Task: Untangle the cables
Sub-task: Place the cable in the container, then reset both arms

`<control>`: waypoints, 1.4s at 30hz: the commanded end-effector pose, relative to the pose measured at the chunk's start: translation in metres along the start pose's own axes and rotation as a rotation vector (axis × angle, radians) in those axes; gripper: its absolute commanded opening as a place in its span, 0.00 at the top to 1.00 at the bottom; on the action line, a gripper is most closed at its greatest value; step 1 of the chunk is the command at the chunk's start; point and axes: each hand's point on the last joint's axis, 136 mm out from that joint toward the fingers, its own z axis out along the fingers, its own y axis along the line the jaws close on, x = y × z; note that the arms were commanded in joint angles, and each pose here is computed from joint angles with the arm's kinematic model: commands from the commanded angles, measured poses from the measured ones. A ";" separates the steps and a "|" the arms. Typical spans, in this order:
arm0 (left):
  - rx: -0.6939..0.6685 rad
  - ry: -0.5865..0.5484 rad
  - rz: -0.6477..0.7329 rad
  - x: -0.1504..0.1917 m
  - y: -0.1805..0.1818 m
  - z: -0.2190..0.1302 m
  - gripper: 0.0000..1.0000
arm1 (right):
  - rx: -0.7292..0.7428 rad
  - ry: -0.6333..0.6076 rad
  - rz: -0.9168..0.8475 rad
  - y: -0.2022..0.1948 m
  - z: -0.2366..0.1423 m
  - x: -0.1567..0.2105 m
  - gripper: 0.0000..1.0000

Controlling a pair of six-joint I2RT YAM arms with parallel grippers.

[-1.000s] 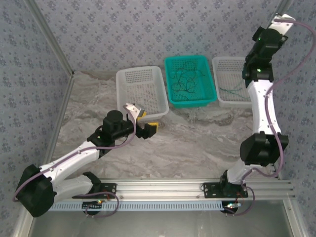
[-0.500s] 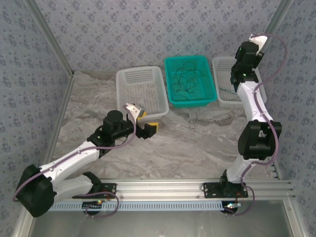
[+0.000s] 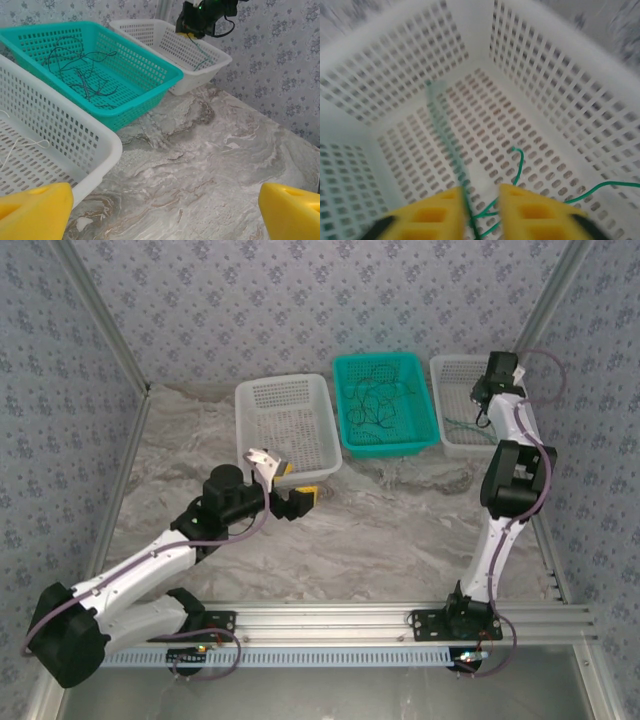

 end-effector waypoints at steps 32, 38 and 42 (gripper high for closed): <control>-0.871 -0.102 -0.130 -0.003 0.135 -0.114 0.05 | -0.425 -0.328 -0.315 0.094 -0.319 -0.010 0.00; -1.061 -0.115 -0.157 0.010 0.169 -0.154 0.06 | -0.539 -0.160 -0.398 0.093 -0.312 0.101 0.00; -1.210 -0.116 -0.114 0.015 0.188 -0.177 0.05 | -0.374 -0.128 -0.451 0.048 -0.258 0.159 0.00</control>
